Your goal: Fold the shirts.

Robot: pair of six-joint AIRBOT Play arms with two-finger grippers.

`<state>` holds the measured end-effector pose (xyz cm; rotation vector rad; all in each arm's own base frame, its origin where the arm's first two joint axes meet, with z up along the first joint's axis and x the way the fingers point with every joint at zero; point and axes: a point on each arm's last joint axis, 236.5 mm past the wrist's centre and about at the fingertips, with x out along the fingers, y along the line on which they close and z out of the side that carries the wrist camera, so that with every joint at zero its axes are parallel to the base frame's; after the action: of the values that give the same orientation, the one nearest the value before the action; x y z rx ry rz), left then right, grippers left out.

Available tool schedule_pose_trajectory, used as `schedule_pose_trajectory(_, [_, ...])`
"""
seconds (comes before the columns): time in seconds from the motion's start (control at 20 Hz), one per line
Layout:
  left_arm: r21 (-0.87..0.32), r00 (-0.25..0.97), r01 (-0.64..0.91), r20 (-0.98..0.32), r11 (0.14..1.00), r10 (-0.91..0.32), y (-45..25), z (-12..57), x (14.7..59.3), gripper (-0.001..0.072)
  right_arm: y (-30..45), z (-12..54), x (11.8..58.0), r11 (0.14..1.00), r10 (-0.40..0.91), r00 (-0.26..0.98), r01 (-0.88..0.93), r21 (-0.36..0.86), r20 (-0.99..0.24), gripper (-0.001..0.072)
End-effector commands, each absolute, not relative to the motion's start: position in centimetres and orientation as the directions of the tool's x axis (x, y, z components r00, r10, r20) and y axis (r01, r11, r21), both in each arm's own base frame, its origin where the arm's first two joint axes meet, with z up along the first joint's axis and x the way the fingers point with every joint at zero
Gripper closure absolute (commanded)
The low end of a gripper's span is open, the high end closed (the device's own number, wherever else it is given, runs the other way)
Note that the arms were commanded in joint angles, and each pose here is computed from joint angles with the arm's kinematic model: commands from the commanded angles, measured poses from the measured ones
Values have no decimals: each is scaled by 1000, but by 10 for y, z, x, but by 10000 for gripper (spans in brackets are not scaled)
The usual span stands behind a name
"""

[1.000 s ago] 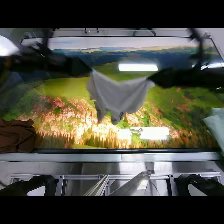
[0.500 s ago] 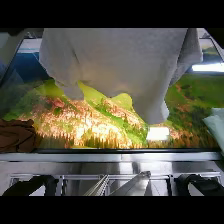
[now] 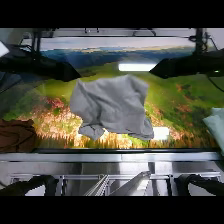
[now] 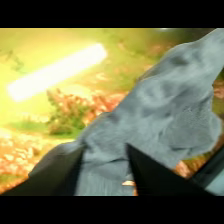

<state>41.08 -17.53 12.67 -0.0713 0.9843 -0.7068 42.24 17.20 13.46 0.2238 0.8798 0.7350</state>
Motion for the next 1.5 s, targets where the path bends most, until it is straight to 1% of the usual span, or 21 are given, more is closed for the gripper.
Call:
schedule_pose_trajectory(0.0, [-343, 327, 431, -803, 835, -499, -142, 56, 450, -3, 153, 66, 440, 760, 647, 330, -353, 546, -688, 385])
schedule_pose_trajectory(0.1, [-377, 259, 393, -830, 839, -494, -118, 42, 454, -2, 131, 61, 425, 759, 648, 271, -303, 576, -711, 390])
schedule_pose_trajectory(0.15, [-396, 217, 377, -841, 837, -496, -108, 36, 452, -1, 120, 55, 408, 755, 651, 208, -274, 595, -730, 440])
schedule_pose_trajectory(0.2, [-418, 173, 356, -849, 835, -499, -99, 28, 448, -1, 114, 49, 391, 747, 661, 156, -228, 625, -734, 467])
schedule_pose_trajectory(0.35, [-469, 66, 300, -859, 831, -508, -82, -5, 438, -1, 113, 18, 328, 734, 678, 51, -93, 673, -733, 463])
schedule_pose_trajectory(0.4, [-483, 30, 288, -858, 827, -512, -80, -17, 435, -1, 116, 7, 310, 739, 674, 52, -49, 672, -737, 449])
schedule_pose_trajectory(0.45, [-494, 3, 276, -857, 824, -515, -79, -28, 433, -1, 118, -5, 292, 745, 666, 63, -2, 667, -744, 343])
schedule_pose_trajectory(0.5, [-503, -17, 263, -856, 823, -517, -79, -40, 433, -1, 118, -15, 278, 751, 655, 83, 45, 659, -751, 271])
schedule_pose_trajectory(0.6, [-511, -40, 256, -853, 820, -520, -82, -58, 434, 0, 116, -37, 259, 753, 624, 139, 154, 639, -769, 263])
schedule_pose_trajectory(0.7, [-503, -29, 258, -858, 825, -513, -88, -71, 441, 0, 117, -56, 249, 722, 616, 202, 243, 648, -761, 258])
schedule_pose_trajectory(0.75, [-495, -15, 265, -860, 828, -510, -92, -75, 446, 0, 122, -63, 246, 690, 629, 225, 281, 668, -744, 223])
schedule_pose_trajectory(0.8, [-485, 3, 274, -863, 831, -505, -97, -78, 451, 0, 125, -71, 244, 671, 634, 237, 304, 676, -736, 218])
schedule_pose_trajectory(0.95, [-455, 58, 309, -867, 835, -494, -115, -79, 465, 0, 133, -97, 239, 679, 620, 204, 344, 648, -758, 218])
schedule_pose_trajectory(1.1, [-439, 78, 344, -868, 830, -491, -134, -80, 469, 0, 150, -116, 238, 672, 629, 169, 372, 640, -758, 218])
schedule_pose_trajectory(1.15, [-434, 82, 355, -868, 828, -490, -139, -80, 470, 1, 158, -118, 241, 661, 648, 174, 355, 661, -741, 231])
schedule_pose_trajectory(1.2, [-430, 89, 362, -867, 827, -489, -143, -80, 471, 5, 166, -115, 247, 636, 677, 192, 332, 696, -710, 337])
schedule_pose_trajectory(1.25, [-425, 97, 368, -867, 827, -488, -146, -79, 473, 75, 171, -110, 254, 611, 699, 222, 308, 730, -679, 462])
schedule_pose_trajectory(1.3, [-420, 105, 372, -867, 828, -487, -148, -79, 475, 199, 174, -103, 263, 590, 714, 257, 282, 757, -652, 525])
schedule_pose_trajectory(1.35, [-415, 115, 372, -867, 830, -485, -147, -79, 477, 315, 176, -97, 270, 577, 723, 282, 256, 775, -631, 640])
schedule_pose_trajectory(1.4, [-411, 126, 371, -866, 833, -484, -147, -79, 480, 448, 176, -91, 277, 580, 723, 296, 229, 781, -624, 691])
schedule_pose_trajectory(1.45, [-411, 130, 368, -866, 834, -483, -145, -79, 481, 630, 176, -86, 283, 582, 723, 309, 209, 786, -618, 692])
